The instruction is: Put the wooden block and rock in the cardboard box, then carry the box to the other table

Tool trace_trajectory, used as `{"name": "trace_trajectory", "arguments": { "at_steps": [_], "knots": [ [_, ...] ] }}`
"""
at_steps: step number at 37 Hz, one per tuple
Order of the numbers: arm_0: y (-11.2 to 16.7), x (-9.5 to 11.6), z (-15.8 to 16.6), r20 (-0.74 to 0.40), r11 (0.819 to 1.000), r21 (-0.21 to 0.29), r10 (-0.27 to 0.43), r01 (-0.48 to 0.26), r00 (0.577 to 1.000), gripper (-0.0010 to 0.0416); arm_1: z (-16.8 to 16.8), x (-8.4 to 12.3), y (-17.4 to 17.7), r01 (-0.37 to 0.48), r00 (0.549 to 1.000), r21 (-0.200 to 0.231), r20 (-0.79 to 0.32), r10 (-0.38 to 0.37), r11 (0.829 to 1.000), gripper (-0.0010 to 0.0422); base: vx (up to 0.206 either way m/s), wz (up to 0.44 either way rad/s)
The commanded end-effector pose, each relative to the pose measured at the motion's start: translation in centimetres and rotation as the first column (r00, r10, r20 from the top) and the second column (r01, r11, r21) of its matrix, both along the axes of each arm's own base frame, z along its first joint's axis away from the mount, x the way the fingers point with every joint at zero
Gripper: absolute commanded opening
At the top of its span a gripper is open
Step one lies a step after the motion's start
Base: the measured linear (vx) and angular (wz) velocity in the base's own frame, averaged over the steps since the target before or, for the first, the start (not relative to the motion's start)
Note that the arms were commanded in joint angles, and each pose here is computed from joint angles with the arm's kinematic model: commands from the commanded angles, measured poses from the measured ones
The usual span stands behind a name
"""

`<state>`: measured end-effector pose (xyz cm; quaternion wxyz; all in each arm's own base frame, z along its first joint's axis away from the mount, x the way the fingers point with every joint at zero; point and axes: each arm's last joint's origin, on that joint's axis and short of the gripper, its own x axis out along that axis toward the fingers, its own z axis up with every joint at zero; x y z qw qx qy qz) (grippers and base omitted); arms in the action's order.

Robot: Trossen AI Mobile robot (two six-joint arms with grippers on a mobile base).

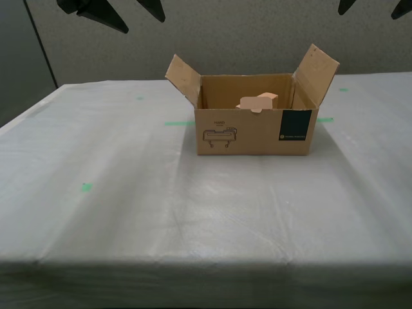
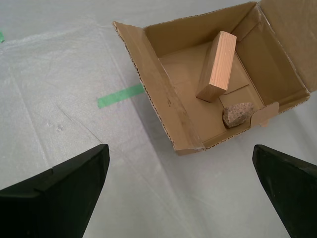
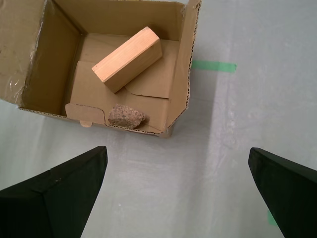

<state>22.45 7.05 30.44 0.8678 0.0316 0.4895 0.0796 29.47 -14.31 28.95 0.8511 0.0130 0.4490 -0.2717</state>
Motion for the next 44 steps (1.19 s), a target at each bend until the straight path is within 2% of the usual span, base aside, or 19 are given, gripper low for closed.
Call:
{"name": "trace_trajectory", "arguments": {
  "at_steps": [1,44],
  "knots": [
    [0.0,0.0,0.02,0.0,1.0,0.003,-0.002,0.002,1.0,0.0398,0.05,0.0,-0.01,0.0,1.0,-0.001,0.002,0.0,1.0,0.0396,0.0,0.0],
    [0.0,0.0,0.02,0.0,1.0,0.002,-0.002,0.002,1.0,0.0399,0.05,0.0,-0.01,-0.001,1.0,-0.001,0.002,0.001,1.0,0.0396,0.0,0.0]
  ]
}}
